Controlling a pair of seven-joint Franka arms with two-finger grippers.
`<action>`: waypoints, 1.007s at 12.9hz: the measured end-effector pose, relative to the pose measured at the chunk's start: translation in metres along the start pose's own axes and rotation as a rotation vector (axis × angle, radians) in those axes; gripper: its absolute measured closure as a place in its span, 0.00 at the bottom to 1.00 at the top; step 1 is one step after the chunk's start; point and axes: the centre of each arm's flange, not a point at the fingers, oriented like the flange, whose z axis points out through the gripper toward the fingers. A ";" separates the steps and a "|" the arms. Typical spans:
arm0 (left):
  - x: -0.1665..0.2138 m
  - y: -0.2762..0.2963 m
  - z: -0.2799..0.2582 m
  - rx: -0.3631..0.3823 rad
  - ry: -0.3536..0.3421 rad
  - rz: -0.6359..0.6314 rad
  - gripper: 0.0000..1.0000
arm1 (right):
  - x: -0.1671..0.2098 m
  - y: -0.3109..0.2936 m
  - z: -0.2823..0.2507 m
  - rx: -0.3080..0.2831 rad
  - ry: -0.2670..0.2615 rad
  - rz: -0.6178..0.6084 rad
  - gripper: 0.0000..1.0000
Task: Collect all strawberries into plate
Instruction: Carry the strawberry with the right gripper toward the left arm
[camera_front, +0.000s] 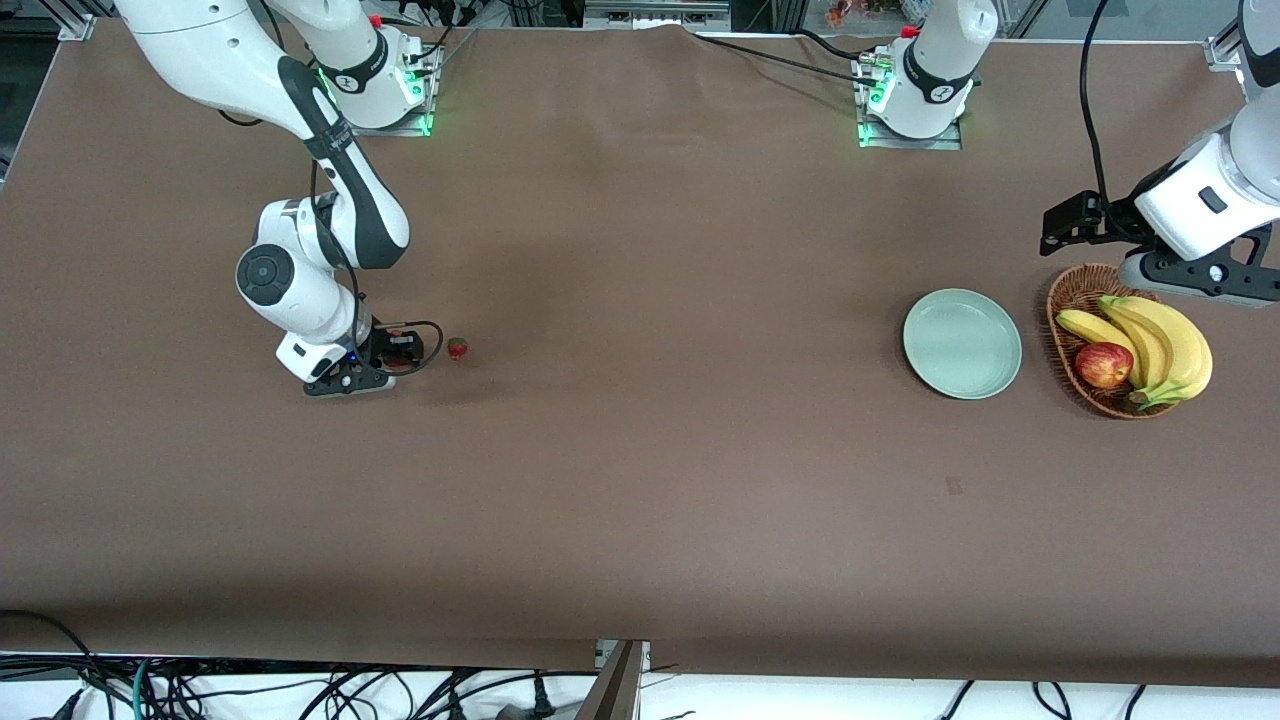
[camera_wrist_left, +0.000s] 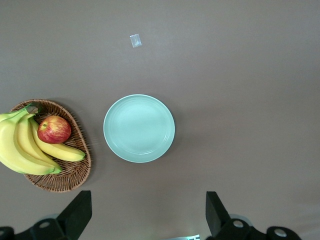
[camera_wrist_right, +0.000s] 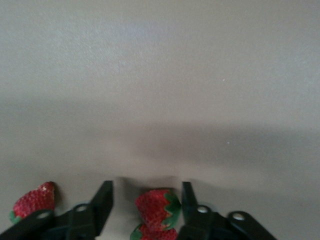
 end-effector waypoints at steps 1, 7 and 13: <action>0.000 0.000 0.000 0.000 0.001 0.000 0.00 | -0.002 0.000 0.002 0.000 -0.005 0.000 0.41; 0.000 0.000 0.000 0.000 0.001 -0.001 0.00 | 0.002 -0.001 -0.004 0.002 0.004 -0.001 0.64; 0.001 -0.002 0.000 0.001 0.009 -0.003 0.00 | 0.071 -0.068 -0.124 0.088 -0.053 0.079 0.64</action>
